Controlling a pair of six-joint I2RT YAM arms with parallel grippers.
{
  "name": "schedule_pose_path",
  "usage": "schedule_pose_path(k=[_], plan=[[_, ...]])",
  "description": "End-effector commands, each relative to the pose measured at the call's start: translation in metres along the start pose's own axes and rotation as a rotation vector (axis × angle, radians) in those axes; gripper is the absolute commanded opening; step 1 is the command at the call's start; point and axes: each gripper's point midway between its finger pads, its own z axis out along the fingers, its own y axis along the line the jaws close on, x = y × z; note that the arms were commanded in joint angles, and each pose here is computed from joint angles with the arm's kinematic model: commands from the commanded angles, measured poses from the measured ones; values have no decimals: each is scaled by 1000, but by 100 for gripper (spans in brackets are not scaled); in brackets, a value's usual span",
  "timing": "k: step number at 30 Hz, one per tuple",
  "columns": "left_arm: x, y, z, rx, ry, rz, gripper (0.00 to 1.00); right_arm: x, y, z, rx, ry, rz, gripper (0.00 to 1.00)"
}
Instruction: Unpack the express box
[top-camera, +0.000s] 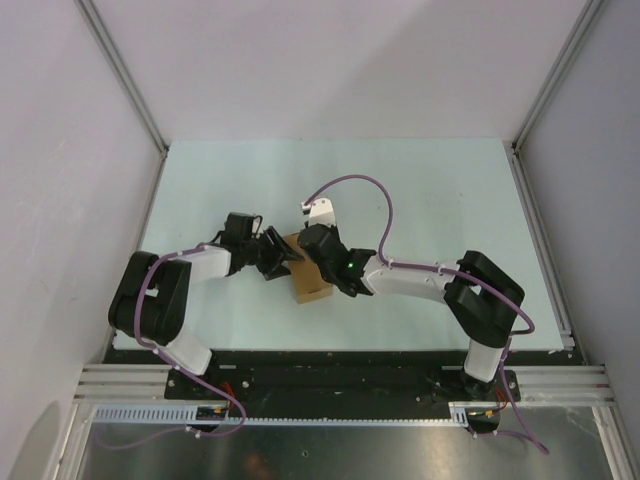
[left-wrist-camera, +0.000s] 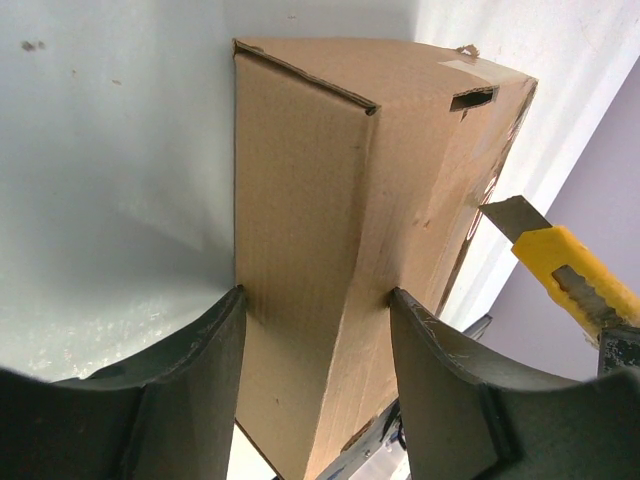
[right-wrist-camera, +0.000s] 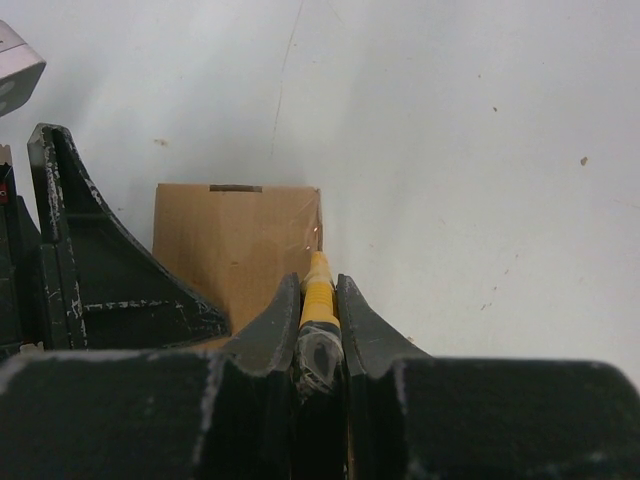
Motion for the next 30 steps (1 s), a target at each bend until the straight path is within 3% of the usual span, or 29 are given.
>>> schedule_pose_path(k=[1,30], plan=[[12,31,1,-122,31,-79,53,0,-4,-4,29,16,-34,0],[11,41,3,-161,24,-134,47,18,-7,-32,-19,73,-96,0]])
